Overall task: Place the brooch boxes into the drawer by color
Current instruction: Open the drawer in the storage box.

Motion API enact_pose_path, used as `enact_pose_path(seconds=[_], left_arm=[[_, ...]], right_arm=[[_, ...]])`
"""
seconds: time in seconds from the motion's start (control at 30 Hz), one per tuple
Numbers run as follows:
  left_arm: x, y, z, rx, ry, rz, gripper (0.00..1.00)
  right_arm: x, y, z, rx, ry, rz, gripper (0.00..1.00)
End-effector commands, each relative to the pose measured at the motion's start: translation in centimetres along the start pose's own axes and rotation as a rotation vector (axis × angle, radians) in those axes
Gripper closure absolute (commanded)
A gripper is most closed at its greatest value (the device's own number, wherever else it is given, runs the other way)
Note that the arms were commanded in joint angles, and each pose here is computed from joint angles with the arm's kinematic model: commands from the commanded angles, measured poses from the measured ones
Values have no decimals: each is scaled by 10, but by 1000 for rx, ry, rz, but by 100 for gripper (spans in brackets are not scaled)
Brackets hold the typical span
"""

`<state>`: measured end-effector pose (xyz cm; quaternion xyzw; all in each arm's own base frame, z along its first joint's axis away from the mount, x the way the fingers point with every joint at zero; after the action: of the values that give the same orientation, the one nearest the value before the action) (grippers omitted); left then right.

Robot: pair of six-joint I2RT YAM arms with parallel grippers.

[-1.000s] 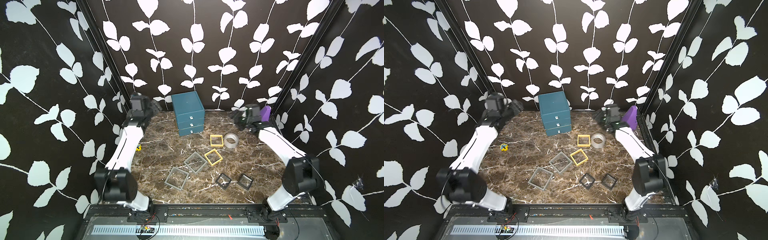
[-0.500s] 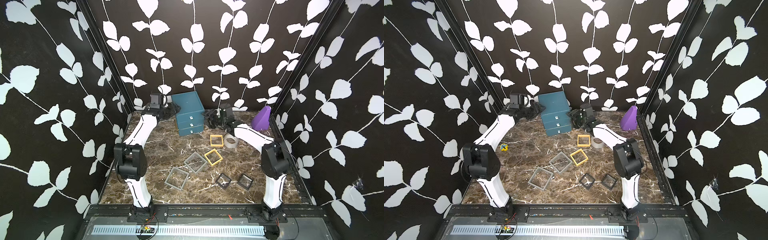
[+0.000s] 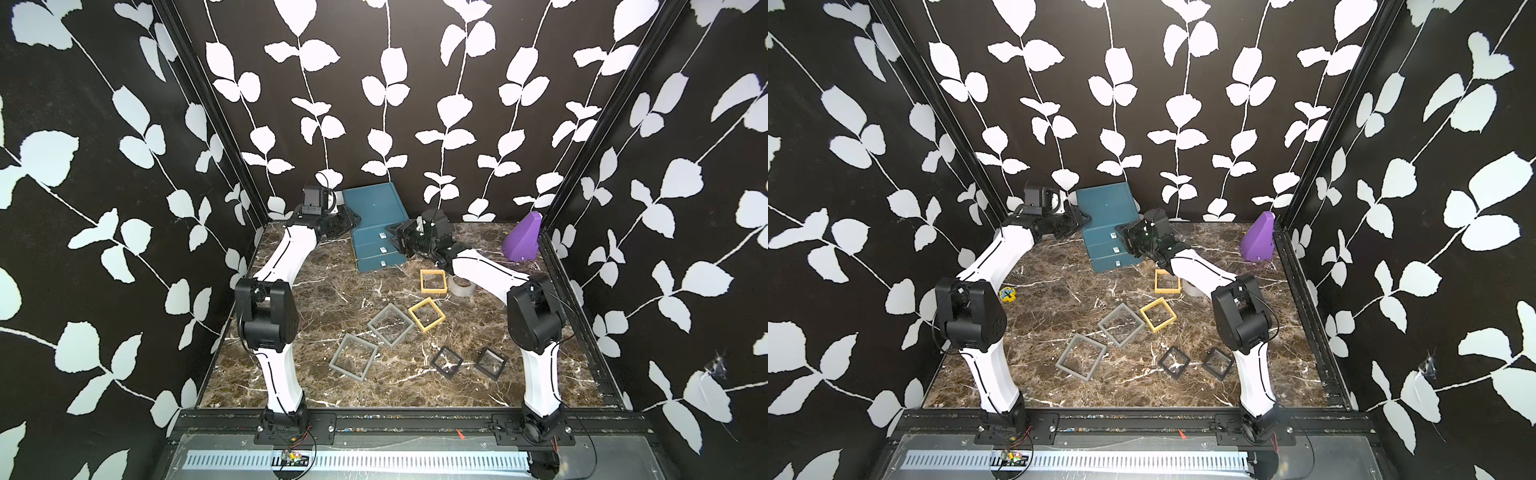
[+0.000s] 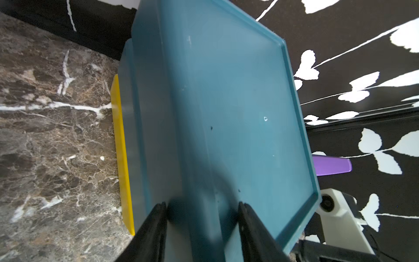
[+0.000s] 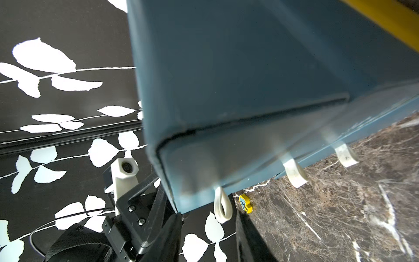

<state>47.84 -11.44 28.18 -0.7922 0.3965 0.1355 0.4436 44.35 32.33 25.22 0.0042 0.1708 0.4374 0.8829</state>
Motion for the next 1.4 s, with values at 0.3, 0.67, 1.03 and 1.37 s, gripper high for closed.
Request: enact_pose_path(seconds=[0.3, 0.67, 1.03, 1.37], left_arm=[[-2, 7, 0, 23, 2, 51, 60], [0, 7, -1, 20, 16, 57, 62], [-2, 7, -2, 20, 16, 55, 63], [-3, 8, -2, 23, 15, 61, 63]], right_arm=[[19, 6, 7, 77, -62, 10, 65], [21, 12, 4, 112, -77, -2, 94], [-11, 37, -6, 179, -46, -8, 100], [-60, 64, -39, 269, 79, -20, 100]])
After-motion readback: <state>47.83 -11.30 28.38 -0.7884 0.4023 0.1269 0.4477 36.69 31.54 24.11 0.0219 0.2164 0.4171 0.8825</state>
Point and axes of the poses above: each gripper's point midway between its finger pads, its own x axis out along the fingers, its own z axis along the line the jaws close on, y = z × x, the point moved 8 cm from there along -x, back along the fingers, and after that the axes turned 6 degrees about x, right-handed, at the moved point
